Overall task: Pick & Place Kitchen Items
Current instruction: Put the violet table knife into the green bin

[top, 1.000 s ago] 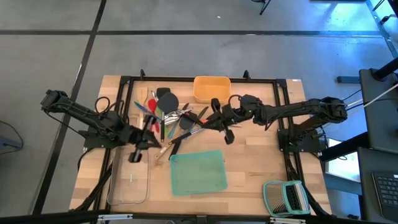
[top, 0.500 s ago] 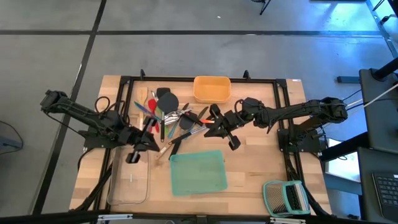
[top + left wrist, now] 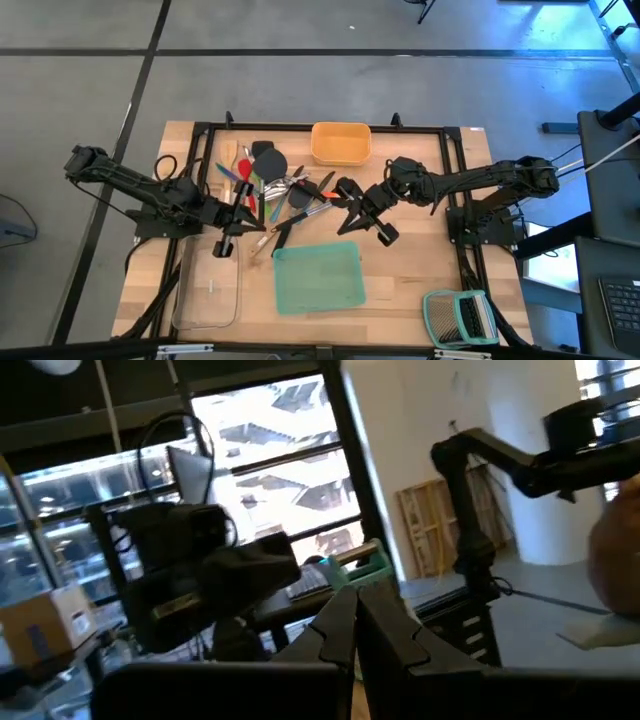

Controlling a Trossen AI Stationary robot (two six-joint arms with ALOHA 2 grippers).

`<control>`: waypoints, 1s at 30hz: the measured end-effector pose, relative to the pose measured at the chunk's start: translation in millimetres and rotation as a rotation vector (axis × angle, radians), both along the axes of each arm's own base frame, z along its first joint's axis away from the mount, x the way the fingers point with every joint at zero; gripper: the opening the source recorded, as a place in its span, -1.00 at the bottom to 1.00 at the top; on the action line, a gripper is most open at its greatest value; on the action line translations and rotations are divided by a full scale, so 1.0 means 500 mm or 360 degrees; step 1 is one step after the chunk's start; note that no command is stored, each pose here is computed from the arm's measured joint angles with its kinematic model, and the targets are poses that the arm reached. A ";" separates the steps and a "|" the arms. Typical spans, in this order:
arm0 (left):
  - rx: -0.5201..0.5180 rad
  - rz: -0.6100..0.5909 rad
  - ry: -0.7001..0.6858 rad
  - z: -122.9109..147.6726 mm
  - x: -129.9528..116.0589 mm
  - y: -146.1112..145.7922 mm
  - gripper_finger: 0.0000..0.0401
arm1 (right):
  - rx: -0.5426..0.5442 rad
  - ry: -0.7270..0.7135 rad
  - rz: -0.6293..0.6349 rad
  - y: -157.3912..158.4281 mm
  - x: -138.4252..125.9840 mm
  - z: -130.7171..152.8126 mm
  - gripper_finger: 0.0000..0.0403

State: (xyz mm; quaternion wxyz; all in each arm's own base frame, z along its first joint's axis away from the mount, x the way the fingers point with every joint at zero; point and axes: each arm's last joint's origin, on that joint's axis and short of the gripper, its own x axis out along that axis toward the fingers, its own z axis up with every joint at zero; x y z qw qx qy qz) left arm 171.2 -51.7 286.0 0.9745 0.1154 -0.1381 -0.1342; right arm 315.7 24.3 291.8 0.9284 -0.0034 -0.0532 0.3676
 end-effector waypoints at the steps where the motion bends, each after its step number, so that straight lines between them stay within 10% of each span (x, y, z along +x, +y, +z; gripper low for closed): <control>1: -0.0015 0.0018 0.0004 0.000 0.000 0.001 -0.98 | -0.0006 -0.0007 0.0001 0.000 0.000 0.000 -0.96; 11: -0.0549 0.0459 0.0047 0.004 0.002 0.026 -0.98 | -0.0029 -0.0045 -0.0080 -0.001 0.002 0.001 -0.96; 21: 0.0045 -0.0905 0.0048 -0.002 -0.012 -0.013 -0.98 | -0.0101 -0.0103 -0.0160 0.003 0.003 0.001 -0.96; 30: 0.0066 -0.0966 0.0029 -0.001 -0.016 -0.022 -0.98 | -0.0207 -0.0209 -0.0026 0.027 0.000 0.004 -0.96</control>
